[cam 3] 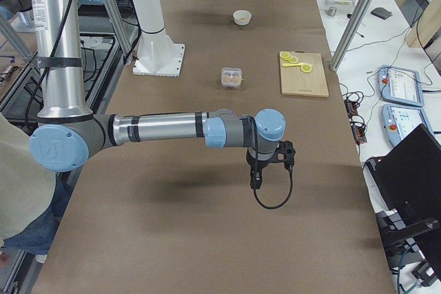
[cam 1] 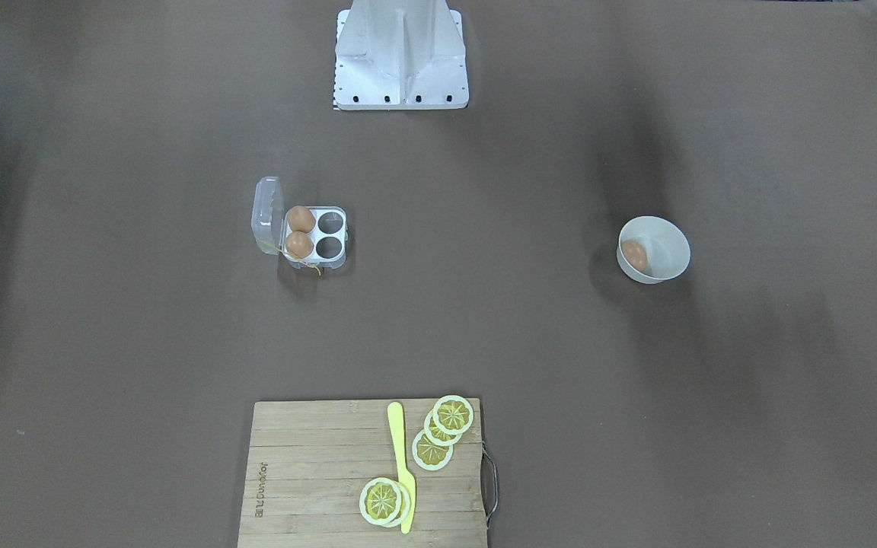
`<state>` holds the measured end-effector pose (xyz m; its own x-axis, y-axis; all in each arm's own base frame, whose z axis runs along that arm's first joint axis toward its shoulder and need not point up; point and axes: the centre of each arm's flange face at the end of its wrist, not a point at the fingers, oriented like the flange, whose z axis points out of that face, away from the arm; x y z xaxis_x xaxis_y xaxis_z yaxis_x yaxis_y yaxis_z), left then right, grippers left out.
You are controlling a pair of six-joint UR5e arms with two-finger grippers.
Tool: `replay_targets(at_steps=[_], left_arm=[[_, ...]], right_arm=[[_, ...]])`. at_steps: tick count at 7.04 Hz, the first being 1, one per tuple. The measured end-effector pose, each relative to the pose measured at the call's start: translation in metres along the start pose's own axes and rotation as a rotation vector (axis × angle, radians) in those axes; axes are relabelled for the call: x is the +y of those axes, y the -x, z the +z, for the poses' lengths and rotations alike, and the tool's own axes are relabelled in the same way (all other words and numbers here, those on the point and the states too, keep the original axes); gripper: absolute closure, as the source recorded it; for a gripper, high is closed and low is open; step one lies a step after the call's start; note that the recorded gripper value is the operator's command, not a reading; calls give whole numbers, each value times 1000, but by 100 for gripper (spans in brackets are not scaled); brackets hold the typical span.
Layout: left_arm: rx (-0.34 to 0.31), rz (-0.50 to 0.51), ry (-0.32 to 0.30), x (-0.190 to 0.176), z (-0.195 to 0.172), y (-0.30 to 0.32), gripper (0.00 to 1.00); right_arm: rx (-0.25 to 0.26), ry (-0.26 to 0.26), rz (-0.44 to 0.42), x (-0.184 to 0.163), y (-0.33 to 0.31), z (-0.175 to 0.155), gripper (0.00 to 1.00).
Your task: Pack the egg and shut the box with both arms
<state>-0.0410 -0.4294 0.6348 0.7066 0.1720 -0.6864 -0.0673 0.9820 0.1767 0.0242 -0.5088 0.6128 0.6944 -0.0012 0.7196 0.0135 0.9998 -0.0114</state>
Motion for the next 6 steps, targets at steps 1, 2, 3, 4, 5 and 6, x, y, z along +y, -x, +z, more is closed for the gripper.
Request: replay_targets(at_steps=[1,2,3,4,5,6], left_arm=[[0,1,0,1,0,0,2],[1,1,0,1,0,0,2],[1,1,-1,2,0,0,2],[1,1,-1,2,0,0,2],[1,1,0,2,0,0,2],[1,1,0,2,0,1,2]], right_arm=[[0,1,1,0,-1,1,0],[0,3,2,1,-2,2,0],[0,4,3,1,-2,2,0],[0,5,4,2,-3,3,0],[-1,5,4,2,-3,3,0],[-1,4,2,2,-2,2,0]])
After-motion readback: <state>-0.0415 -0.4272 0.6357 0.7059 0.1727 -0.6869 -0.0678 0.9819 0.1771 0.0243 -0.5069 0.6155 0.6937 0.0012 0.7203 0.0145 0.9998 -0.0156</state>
